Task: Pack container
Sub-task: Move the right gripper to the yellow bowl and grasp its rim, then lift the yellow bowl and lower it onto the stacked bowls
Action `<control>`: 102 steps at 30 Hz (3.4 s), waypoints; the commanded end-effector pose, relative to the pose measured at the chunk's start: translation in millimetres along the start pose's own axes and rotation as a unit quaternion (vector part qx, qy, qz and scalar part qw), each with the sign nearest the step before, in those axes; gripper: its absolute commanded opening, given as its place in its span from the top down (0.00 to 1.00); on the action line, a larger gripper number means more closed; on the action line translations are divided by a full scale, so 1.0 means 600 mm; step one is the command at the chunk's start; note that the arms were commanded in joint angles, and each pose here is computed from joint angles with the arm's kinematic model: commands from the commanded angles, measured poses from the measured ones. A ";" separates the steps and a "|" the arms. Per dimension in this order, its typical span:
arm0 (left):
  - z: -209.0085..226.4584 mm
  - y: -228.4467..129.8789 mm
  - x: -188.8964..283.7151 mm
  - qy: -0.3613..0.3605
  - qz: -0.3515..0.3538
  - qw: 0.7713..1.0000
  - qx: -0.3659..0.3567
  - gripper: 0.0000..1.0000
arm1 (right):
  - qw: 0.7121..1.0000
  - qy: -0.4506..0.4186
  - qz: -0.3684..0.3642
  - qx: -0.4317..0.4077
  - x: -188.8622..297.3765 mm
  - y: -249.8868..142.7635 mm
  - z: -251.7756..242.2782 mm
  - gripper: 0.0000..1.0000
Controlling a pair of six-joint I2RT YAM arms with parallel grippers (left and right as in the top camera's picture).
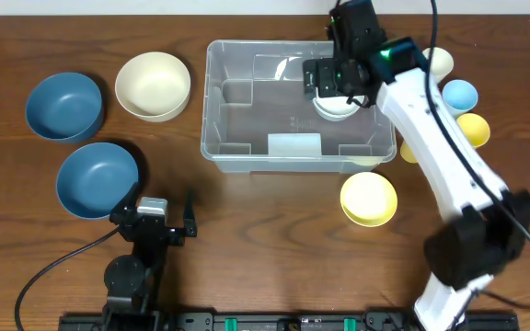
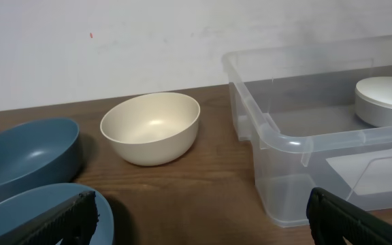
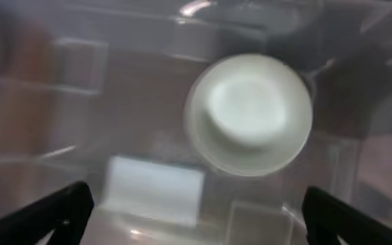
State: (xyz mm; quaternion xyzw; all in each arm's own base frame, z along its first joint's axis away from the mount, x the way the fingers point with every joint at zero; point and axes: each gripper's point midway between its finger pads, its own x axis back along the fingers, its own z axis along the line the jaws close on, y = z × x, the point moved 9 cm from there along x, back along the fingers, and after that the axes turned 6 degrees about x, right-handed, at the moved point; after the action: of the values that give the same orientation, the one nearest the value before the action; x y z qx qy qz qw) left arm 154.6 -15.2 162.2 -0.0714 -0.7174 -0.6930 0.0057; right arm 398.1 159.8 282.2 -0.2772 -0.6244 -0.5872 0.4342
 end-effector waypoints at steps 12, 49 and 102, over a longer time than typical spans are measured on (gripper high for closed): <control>0.004 -0.019 -0.002 0.009 0.024 1.000 -0.005 0.02 | 0.993 -0.067 0.061 -0.080 0.244 -0.139 -0.034 0.01; 0.004 -0.019 -0.002 0.009 0.024 1.000 -0.005 0.02 | 0.931 -0.107 0.068 -0.343 -0.080 -0.508 -0.141 0.64; 0.004 -0.019 -0.002 0.009 0.024 1.000 -0.005 0.02 | 0.989 -0.093 -0.105 -0.047 0.040 -0.032 -0.086 0.99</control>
State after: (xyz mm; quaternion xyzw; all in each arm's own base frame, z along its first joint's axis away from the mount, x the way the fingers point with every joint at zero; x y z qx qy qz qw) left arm 154.6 -15.2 162.3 -0.0713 -0.7174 -0.6930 0.0055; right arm 357.6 108.3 301.9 -0.2639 -0.6600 -0.6362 0.3000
